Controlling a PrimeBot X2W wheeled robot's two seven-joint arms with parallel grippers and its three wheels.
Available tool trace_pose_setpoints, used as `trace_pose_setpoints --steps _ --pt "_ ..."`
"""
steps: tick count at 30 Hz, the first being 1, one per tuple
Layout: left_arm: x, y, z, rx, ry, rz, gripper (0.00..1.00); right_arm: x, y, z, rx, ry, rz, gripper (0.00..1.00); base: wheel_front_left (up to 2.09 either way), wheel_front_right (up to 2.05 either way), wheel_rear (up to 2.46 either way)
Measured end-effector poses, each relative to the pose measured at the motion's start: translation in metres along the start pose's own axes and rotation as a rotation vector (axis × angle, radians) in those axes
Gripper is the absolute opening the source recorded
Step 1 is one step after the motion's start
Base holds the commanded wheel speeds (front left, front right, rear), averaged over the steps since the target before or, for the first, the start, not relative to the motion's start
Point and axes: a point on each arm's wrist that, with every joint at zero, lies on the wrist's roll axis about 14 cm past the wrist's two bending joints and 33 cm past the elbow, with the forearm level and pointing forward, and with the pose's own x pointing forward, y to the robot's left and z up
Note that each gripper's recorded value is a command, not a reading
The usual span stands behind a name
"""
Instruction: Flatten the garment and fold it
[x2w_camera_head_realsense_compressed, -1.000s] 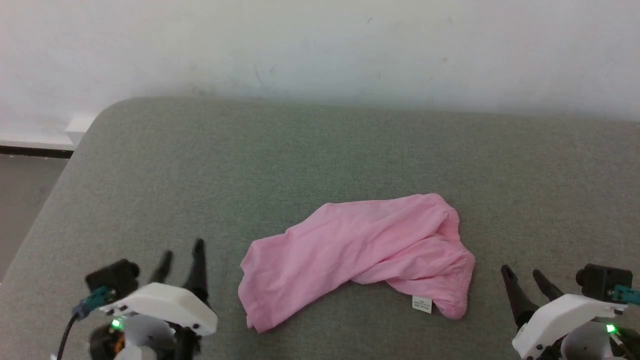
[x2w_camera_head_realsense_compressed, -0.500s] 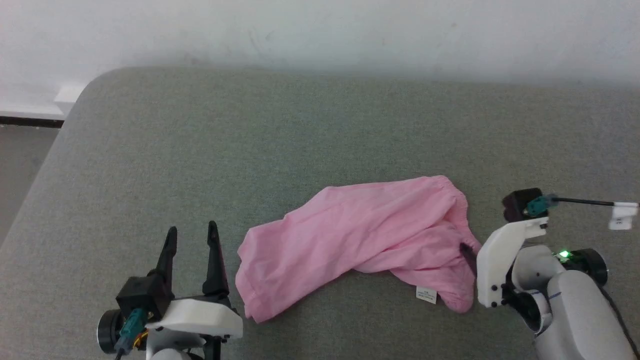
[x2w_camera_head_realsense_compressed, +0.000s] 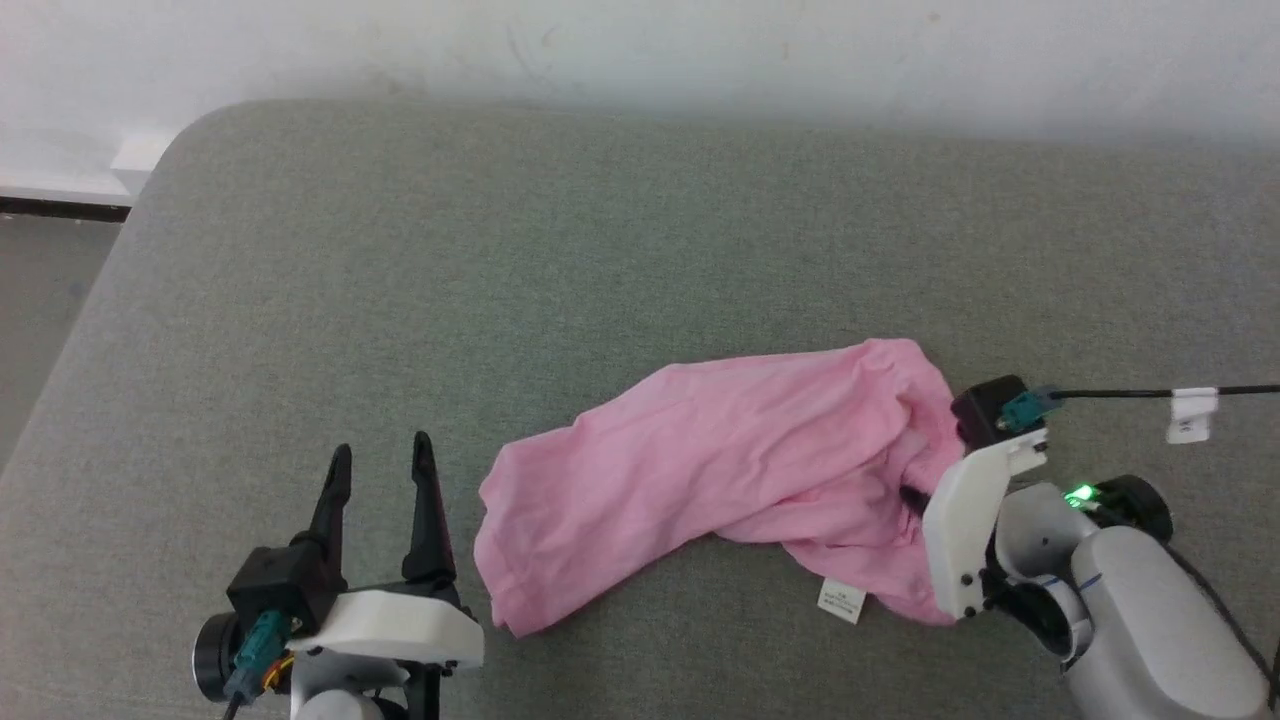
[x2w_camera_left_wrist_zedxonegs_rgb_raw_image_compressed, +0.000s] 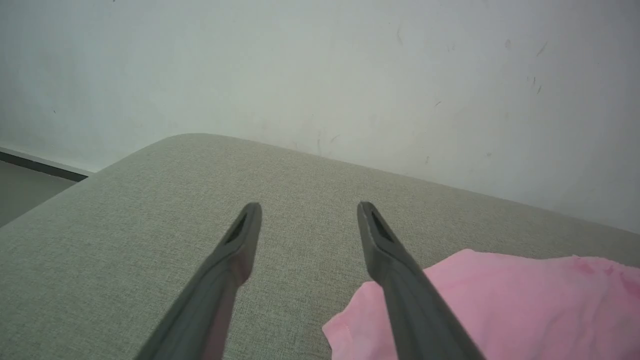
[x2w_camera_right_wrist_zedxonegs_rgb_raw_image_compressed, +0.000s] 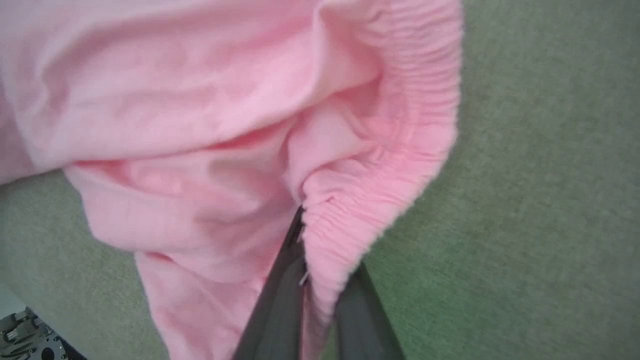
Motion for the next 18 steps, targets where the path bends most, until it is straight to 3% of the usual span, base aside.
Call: trace_pose_setpoints --steps 6,9,13,18 --pt "0.002 -0.002 0.003 -0.004 -0.011 -0.009 1.0 -0.043 -0.055 0.073 0.075 -0.334 -0.12 0.0 0.0 0.0 0.0" --pt "0.005 -0.007 0.007 -0.01 -0.024 -0.023 1.0 -0.074 -0.085 0.088 0.124 -0.435 -0.203 0.0 0.0 0.0 0.0" --pt "0.004 -0.011 0.006 -0.014 -0.019 -0.039 1.0 -0.087 -0.107 0.032 0.247 -0.331 -0.278 0.0 0.0 0.0 0.0" --pt "0.005 -0.017 -0.001 -0.017 0.002 -0.053 1.0 -0.074 -0.08 -0.069 0.419 -0.056 -0.24 0.0 0.0 0.0 0.0"
